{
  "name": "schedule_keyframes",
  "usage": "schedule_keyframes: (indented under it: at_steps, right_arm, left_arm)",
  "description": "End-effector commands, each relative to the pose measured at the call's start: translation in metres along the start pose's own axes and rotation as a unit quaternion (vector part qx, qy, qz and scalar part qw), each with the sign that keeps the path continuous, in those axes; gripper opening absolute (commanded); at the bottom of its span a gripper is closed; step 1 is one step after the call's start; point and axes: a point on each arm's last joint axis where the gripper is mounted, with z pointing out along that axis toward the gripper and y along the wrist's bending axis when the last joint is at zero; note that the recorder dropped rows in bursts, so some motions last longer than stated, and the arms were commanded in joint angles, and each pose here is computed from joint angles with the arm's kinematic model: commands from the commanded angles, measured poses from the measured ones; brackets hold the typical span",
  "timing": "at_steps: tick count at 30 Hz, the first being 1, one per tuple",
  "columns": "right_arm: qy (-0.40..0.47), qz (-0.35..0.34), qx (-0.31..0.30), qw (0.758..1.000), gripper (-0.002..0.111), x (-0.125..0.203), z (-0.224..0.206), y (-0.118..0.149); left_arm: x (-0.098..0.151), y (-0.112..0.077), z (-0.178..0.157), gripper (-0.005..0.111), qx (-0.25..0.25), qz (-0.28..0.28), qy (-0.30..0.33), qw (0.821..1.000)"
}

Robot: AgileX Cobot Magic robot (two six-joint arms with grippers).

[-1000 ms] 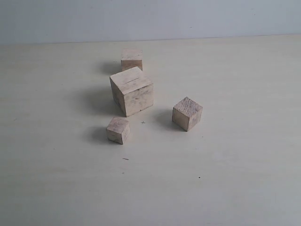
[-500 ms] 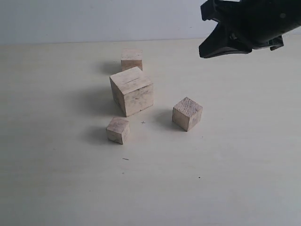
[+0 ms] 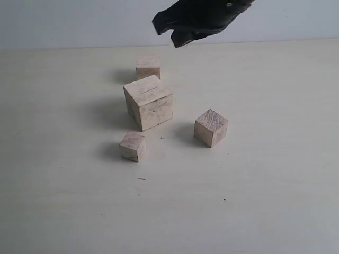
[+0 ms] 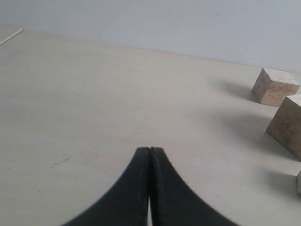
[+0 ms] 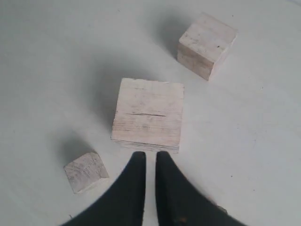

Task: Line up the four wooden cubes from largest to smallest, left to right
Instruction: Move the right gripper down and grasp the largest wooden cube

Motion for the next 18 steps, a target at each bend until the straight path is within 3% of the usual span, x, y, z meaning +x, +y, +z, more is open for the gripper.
schedule_keyframes:
  at_steps: [1, 9, 18]
  right_arm:
    - [0.048, 0.002, 0.013, 0.999, 0.027, -0.008, 0.034, 0.008]
    - [0.068, -0.015, 0.003, 0.998, 0.105, -0.017, 0.081, 0.019]
    - [0.071, -0.02, 0.003, 0.997, 0.105, -0.025, 0.113, 0.018]
  left_arm:
    - [0.0, 0.0, 0.0, 0.0, 0.003, 0.004, -0.005, 1.0]
    - [0.0, 0.0, 0.0, 0.0, 0.003, 0.004, -0.005, 1.0]
    - [0.0, 0.0, 0.0, 0.0, 0.003, 0.004, -0.005, 1.0]
